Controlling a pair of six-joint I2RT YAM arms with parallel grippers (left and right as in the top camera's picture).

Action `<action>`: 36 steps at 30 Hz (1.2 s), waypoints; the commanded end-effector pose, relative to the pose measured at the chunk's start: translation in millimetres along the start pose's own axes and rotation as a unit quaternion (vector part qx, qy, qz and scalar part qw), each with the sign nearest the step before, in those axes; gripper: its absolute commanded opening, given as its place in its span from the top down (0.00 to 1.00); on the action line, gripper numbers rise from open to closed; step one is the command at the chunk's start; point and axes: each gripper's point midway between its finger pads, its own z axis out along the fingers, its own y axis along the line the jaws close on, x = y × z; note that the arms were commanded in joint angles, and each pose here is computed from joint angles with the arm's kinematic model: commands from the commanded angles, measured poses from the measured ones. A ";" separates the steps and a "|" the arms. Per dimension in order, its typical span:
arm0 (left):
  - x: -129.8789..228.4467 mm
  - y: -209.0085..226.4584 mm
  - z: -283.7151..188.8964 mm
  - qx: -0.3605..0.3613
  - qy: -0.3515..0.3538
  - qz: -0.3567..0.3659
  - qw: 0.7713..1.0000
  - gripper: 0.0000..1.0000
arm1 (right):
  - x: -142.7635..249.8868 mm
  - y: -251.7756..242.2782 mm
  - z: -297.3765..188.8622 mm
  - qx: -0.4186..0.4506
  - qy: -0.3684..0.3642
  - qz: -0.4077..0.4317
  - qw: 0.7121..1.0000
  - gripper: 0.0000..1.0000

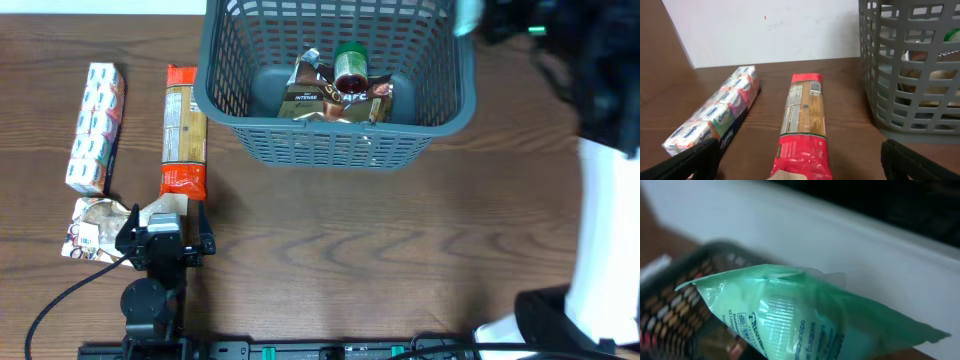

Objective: Pack container
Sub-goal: 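Carry the pouch into the basket and release it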

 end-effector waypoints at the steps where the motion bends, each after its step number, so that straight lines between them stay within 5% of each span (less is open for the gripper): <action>1: 16.5 -2.0 2.1 0.002 0.020 0.010 1.000 0.02 | 37.5 27.5 59.6 -0.011 0.077 -0.088 0.993 0.99; 14: 16.5 -1.9 2.1 0.002 0.020 0.010 1.000 0.02 | 192.7 59.4 206.8 -0.045 0.283 -0.073 0.955 0.99; 22: 16.5 -2.0 2.1 0.002 0.020 0.010 1.000 0.01 | 213.3 60.9 219.9 -0.045 0.304 -0.055 0.950 0.99; 23: 16.5 -2.0 2.1 0.002 0.020 0.010 1.000 0.01 | 213.0 60.5 219.8 -0.044 0.304 -0.053 0.950 0.79; 24: 16.5 -2.0 2.1 0.002 0.020 0.010 1.000 0.01 | 212.1 60.2 219.3 -0.041 0.304 -0.046 0.951 0.16; 25: 16.5 -2.0 2.1 0.002 0.020 0.010 1.000 0.02 | 211.1 60.0 218.2 -0.039 0.303 -0.040 0.951 0.01; 29: 16.5 -2.0 2.1 0.002 0.020 0.010 1.000 0.01 | 184.6 50.0 199.4 -0.009 0.281 -0.029 0.959 0.01; 36: 16.5 -2.0 2.1 0.002 0.020 0.010 1.000 0.01 | 71.6 4.5 109.8 0.112 0.146 0.030 0.983 0.01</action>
